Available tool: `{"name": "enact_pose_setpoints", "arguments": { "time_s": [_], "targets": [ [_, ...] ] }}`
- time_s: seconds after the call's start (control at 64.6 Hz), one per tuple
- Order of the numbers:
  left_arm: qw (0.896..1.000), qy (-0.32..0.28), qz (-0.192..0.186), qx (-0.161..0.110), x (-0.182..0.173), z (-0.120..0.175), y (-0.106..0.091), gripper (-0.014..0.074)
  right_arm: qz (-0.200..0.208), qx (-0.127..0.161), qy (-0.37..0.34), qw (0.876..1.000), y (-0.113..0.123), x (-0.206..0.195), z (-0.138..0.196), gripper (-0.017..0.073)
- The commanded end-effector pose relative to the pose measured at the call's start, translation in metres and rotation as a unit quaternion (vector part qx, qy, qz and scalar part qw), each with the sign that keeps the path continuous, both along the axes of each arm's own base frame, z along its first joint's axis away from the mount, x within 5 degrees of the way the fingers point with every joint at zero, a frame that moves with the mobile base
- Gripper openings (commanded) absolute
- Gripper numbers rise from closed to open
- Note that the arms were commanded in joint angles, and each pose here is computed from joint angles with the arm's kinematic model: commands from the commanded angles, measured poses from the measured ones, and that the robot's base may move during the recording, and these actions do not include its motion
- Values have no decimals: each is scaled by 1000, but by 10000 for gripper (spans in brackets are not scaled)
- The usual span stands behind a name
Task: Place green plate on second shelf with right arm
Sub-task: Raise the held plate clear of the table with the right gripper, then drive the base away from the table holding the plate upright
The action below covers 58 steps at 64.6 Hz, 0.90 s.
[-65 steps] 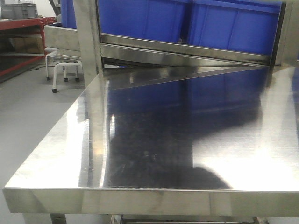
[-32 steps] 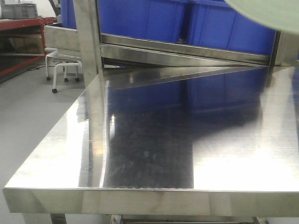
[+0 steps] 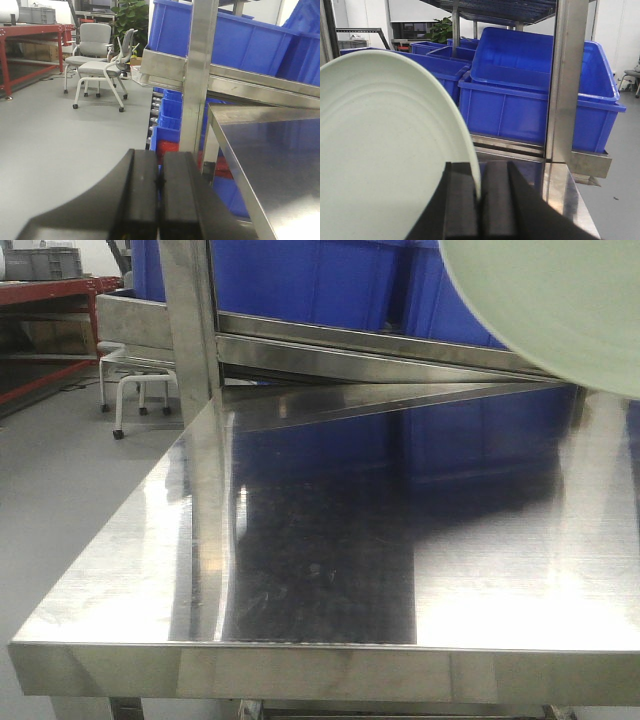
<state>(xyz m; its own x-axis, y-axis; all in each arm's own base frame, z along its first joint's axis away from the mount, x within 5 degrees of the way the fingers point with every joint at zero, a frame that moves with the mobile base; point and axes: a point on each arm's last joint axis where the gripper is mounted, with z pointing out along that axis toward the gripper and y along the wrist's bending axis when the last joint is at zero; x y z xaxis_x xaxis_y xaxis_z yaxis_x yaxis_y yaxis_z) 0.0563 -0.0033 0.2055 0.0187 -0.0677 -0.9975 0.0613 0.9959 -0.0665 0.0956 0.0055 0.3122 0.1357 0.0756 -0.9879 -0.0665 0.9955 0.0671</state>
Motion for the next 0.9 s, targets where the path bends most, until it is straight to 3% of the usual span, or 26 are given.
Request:
{"name": "enact_pose_setpoints", "arguments": {
  "time_s": [0.0,0.882],
  "targets": [
    [1000,-29,-2,-5,0,-5,0,131,-2,6,-77,997,-1,-4,22,30],
    [1000,-29,-2,-5,0,-5,0,131,-2,5,-75,997,-1,-3,21,30]
  ]
}}
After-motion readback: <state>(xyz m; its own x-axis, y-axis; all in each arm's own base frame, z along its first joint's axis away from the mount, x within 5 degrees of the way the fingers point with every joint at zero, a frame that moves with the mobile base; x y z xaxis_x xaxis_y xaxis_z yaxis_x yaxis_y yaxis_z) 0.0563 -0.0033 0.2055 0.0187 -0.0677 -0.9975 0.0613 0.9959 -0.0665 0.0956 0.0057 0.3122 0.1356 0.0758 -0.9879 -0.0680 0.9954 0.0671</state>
